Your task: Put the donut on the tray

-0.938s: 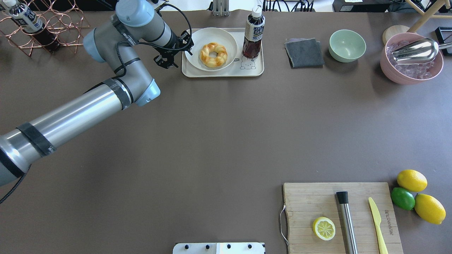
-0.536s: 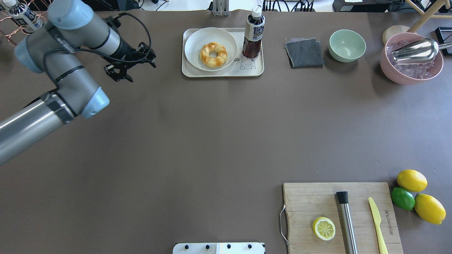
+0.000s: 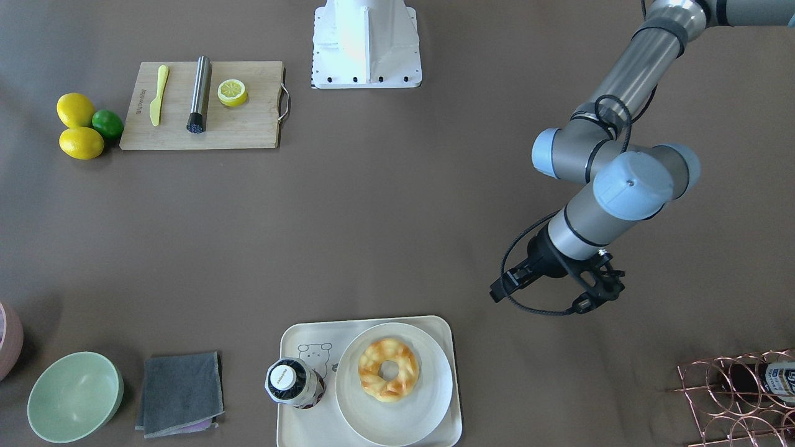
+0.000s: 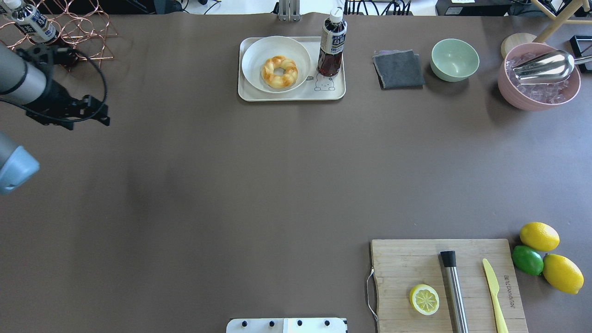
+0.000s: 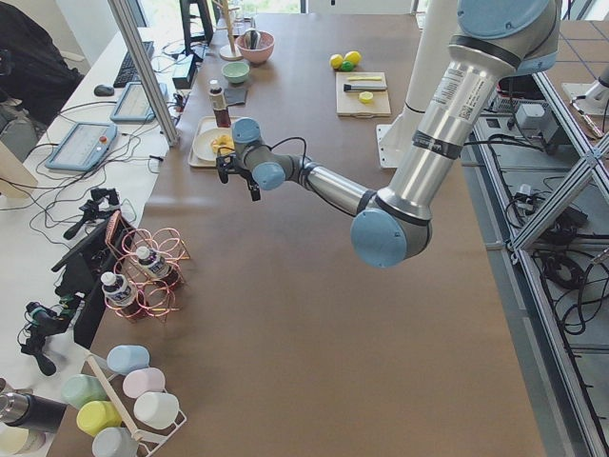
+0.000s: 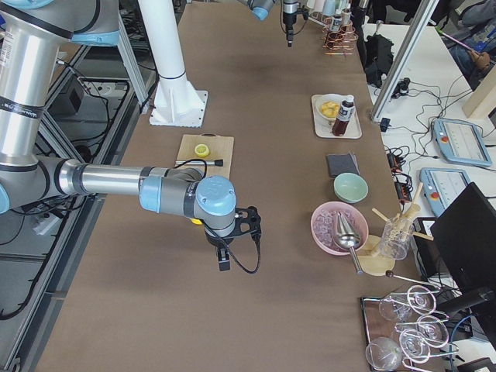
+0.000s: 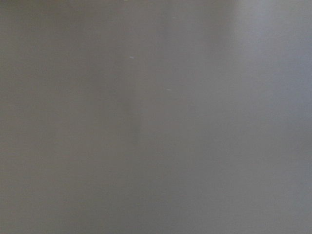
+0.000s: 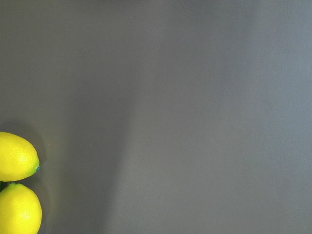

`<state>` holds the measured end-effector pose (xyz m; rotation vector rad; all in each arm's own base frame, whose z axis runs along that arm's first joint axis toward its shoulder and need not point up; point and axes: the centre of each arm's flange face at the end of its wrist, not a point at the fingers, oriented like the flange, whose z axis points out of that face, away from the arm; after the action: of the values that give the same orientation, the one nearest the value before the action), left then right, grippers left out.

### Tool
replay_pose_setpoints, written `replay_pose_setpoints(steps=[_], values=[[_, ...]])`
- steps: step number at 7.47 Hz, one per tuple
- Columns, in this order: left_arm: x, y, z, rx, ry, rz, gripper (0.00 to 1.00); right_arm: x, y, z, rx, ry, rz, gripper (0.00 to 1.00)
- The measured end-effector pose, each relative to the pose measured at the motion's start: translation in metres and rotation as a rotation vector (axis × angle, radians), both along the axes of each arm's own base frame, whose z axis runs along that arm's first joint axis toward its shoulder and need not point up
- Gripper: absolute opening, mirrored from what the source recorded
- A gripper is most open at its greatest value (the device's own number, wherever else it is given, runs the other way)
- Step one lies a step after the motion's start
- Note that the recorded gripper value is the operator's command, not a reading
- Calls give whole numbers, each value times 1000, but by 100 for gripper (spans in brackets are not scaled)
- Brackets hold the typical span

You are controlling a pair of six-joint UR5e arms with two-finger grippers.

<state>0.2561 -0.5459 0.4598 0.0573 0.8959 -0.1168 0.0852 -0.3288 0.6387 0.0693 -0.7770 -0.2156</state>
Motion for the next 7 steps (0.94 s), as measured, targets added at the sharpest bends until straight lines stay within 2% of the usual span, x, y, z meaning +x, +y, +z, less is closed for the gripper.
replay_pose_setpoints(steps=[2, 3, 5, 7], values=[[-81, 45, 67, 132, -96, 139, 97, 0, 0, 0, -1, 0, 0, 99], [-119, 67, 94, 167, -115, 186, 97, 0, 0, 1, -2, 0, 0, 99], [-186, 107, 142, 206, -91, 258, 97, 0, 1, 1, -5, 0, 0, 99], [-223, 133, 176, 215, -88, 280, 97, 0, 1, 1, -4, 0, 1, 99]])
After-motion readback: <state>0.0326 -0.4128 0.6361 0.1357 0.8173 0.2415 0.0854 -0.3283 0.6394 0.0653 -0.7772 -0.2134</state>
